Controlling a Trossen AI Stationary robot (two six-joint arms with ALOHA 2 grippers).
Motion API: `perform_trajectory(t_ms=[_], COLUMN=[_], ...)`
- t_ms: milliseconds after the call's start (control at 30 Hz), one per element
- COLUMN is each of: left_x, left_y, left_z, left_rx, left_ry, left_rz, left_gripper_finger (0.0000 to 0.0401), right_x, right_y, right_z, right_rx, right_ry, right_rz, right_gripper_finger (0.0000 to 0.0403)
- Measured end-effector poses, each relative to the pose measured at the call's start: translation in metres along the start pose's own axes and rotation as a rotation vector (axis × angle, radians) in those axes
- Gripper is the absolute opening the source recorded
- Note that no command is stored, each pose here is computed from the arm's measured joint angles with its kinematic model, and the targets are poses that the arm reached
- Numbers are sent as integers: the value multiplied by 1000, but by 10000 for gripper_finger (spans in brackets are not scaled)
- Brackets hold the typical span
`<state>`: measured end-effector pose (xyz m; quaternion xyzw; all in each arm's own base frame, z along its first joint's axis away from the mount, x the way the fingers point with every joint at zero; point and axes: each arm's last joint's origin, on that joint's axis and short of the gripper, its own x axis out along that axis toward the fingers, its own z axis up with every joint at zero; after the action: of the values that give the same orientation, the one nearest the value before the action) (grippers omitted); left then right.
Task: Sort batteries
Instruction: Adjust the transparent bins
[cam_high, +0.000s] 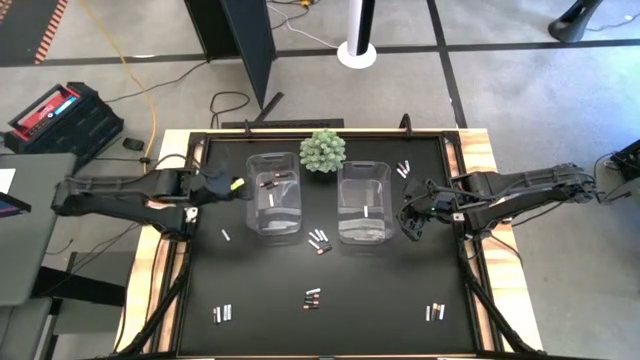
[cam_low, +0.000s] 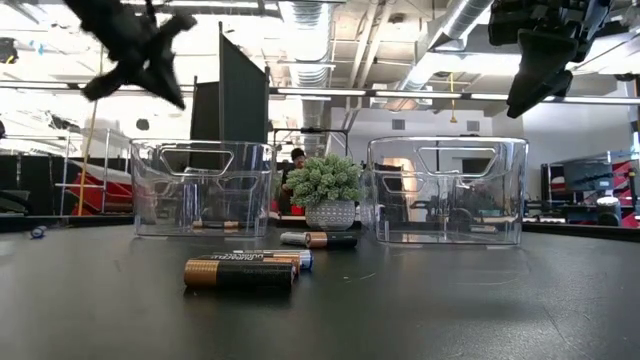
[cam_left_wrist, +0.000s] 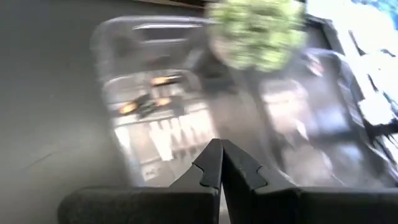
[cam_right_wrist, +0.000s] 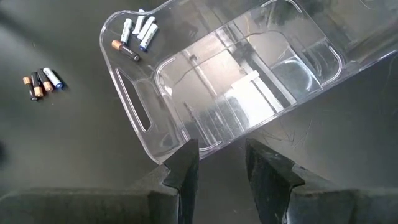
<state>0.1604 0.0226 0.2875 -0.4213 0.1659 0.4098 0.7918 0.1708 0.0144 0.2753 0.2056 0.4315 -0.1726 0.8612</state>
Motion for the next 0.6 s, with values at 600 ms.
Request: perform_trajectory(t_ms=[600], left_x=[36], left_y=[-107], left_z=[-63], left_rx=[463], left_ry=[529], left_rz=[15], left_gripper_finger=[0], right_x=[1], right_y=[-6], right_z=[4], right_rx=[16], right_ry=[-8], right_rz=[-22], right_gripper_finger=[147])
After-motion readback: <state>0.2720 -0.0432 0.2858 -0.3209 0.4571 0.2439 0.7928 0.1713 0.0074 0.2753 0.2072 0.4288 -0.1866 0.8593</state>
